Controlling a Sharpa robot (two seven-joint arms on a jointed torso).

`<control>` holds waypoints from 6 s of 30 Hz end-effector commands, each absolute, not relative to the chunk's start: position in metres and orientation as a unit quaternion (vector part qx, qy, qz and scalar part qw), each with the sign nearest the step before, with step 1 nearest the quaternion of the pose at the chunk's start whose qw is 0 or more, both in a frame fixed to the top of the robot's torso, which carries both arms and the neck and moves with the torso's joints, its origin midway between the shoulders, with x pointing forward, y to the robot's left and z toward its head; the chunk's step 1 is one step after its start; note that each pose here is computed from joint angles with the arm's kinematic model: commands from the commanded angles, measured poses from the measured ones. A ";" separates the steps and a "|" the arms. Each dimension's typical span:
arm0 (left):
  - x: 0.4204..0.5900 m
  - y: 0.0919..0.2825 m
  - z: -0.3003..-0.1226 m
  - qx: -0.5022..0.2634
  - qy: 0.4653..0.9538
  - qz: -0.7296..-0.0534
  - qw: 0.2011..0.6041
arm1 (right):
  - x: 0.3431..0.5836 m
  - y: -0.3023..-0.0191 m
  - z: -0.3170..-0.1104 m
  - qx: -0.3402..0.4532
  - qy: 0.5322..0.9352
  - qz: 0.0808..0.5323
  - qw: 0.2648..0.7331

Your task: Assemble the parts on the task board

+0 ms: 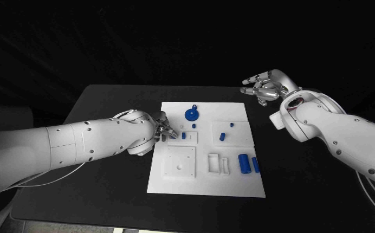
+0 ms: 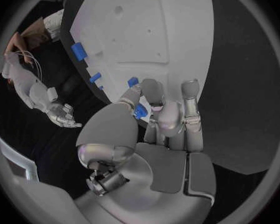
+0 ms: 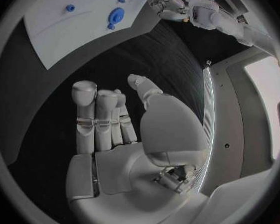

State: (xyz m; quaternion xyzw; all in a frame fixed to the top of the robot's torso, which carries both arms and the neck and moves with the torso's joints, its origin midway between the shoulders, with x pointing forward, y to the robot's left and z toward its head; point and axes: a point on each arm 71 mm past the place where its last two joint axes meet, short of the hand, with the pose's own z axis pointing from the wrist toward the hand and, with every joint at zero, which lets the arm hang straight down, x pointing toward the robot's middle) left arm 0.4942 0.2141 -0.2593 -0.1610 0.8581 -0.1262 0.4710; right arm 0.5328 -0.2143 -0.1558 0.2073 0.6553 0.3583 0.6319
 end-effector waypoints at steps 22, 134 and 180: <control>0.492 0.210 -0.267 -0.144 0.879 -0.111 0.441 | 0.532 -0.212 -0.158 0.203 0.659 0.361 0.628; 0.551 0.194 -0.230 -0.071 0.958 -0.059 0.272 | 0.533 -0.202 -0.170 0.205 0.671 0.363 0.613; 0.563 0.188 -0.230 -0.040 0.958 -0.025 0.281 | 0.533 -0.197 -0.170 0.203 0.672 0.367 0.611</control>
